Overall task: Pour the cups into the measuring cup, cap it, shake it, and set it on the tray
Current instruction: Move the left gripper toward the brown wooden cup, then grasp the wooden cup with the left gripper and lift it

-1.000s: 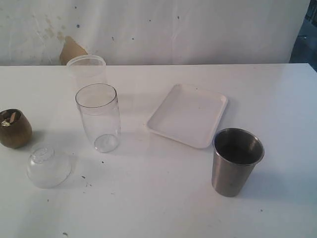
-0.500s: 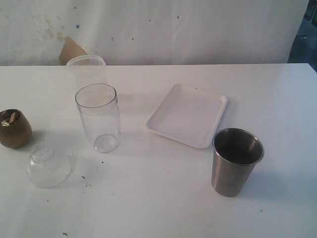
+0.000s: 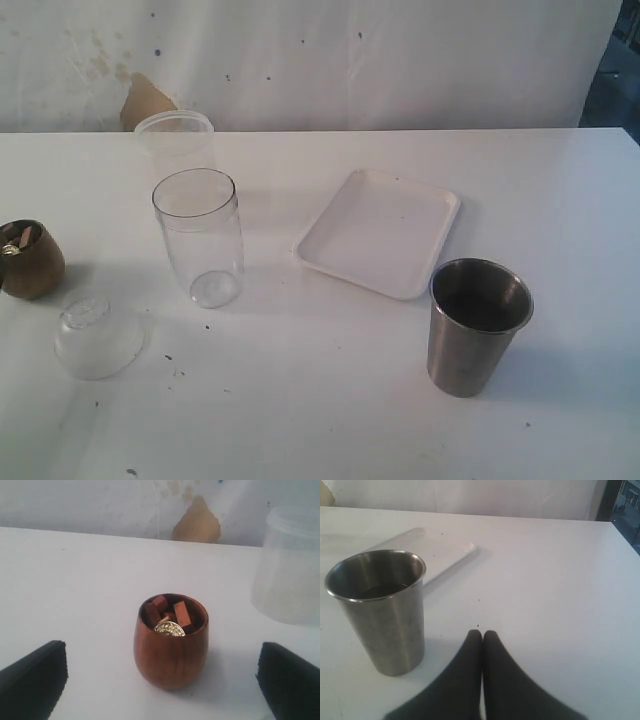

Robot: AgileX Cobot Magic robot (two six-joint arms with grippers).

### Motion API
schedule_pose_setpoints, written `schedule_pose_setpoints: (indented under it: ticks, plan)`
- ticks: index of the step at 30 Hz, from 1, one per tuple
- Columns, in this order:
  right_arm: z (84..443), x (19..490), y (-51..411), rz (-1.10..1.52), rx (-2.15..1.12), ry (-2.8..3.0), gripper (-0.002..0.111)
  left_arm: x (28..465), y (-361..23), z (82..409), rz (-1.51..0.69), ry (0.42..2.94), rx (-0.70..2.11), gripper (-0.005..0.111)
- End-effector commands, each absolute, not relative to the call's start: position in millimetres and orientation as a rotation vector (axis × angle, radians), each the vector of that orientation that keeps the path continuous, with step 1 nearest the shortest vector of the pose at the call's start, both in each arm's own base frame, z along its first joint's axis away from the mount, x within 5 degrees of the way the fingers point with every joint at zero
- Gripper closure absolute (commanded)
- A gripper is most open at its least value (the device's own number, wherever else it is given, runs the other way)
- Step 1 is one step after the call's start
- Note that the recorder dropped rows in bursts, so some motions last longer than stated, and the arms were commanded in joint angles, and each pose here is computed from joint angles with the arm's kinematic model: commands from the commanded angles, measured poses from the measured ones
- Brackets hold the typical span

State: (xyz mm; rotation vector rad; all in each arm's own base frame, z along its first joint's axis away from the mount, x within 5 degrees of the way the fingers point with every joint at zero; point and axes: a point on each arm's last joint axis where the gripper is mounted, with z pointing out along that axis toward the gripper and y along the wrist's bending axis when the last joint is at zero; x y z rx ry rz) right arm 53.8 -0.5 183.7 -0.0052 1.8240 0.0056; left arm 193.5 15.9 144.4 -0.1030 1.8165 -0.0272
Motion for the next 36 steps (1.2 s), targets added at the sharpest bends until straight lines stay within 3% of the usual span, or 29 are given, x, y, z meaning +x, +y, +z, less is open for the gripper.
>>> schedule_pose_setpoints:
  ticks: [1, 22, 36]
  plan:
    - [182.9, 53.7, -0.8, 0.004, 0.000, 1.819, 0.108, 225.2, 18.9, 133.8, -0.035, 1.820, -0.106, 0.010]
    - [182.9, 53.7, -0.8, 0.004, 0.000, 1.819, 0.108, 278.4, 19.7, 77.7, -0.107, 1.899, -0.092, 0.010]
    - [182.9, 53.7, -0.8, 0.004, 0.000, 1.819, 0.108, 302.0, 22.6, 72.7, -0.103, 1.851, -0.087, 0.010]
